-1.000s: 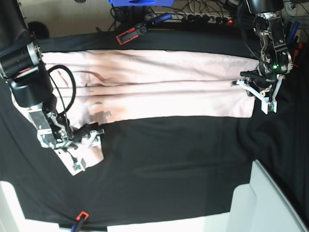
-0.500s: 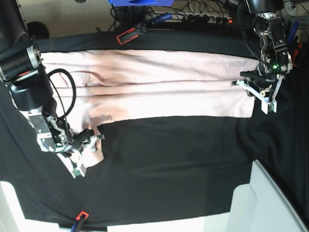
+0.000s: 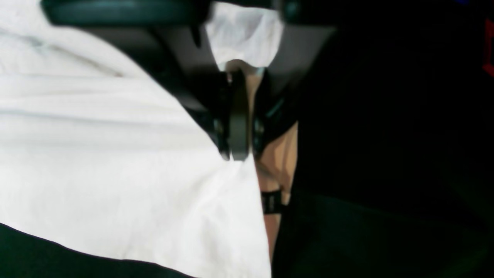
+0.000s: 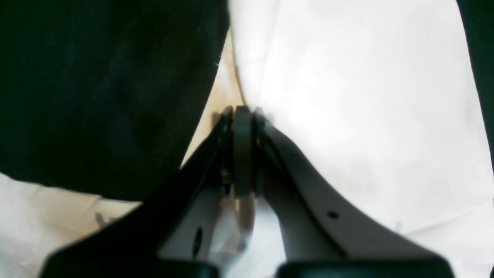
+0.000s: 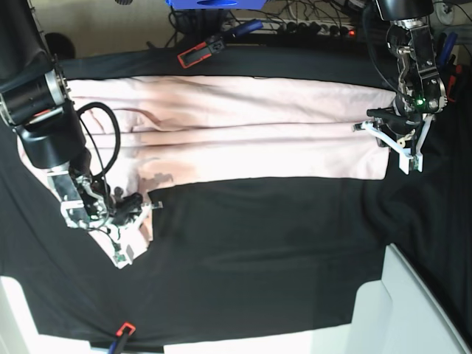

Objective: Fold the T-shirt properly

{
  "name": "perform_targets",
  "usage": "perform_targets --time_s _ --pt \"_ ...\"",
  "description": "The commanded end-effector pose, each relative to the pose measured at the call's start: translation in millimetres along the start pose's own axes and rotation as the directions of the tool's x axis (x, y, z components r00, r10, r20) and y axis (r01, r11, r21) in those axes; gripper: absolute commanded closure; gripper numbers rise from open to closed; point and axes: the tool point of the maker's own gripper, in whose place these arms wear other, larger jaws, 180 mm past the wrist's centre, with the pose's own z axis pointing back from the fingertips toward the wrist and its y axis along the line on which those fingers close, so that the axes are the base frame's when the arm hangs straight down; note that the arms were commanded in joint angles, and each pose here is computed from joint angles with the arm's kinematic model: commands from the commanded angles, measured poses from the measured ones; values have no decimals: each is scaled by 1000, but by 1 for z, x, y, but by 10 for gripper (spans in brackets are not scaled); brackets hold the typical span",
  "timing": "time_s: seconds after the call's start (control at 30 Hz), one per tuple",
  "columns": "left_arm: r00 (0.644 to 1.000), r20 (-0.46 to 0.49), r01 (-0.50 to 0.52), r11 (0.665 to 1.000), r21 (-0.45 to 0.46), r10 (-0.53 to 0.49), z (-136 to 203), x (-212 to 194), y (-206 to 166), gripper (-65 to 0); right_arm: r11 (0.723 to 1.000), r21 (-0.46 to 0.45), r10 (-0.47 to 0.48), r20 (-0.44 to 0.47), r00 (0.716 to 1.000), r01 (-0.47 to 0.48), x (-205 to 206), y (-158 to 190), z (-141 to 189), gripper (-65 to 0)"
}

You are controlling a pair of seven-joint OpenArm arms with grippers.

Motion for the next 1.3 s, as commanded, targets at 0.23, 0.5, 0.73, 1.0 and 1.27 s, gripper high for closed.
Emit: perform_targets --time_s 0.23,0.5,0.73,1.0,1.27 --pt "997 77 11 1000 18 -12 11 26 7 -272 998 -54 -22 65 998 26 29 -14 5 0" --pt "992 96 -89 994 70 82 18 67 34 -282 998 -54 -22 62 998 26 27 -14 5 0" --pt "984 16 -177 984 34 176 -21 75 30 -282 998 -53 -22 60 998 26 27 -14 5 0" --pt "960 -68 -274 962 -9 273 -58 69 17 -279 998 -56 -19 59 998 23 26 -15 5 0" --pt "949 -91 -304 952 -18 302 -75 62 13 -260 998 -58 -19 58 998 22 25 -17 6 0"
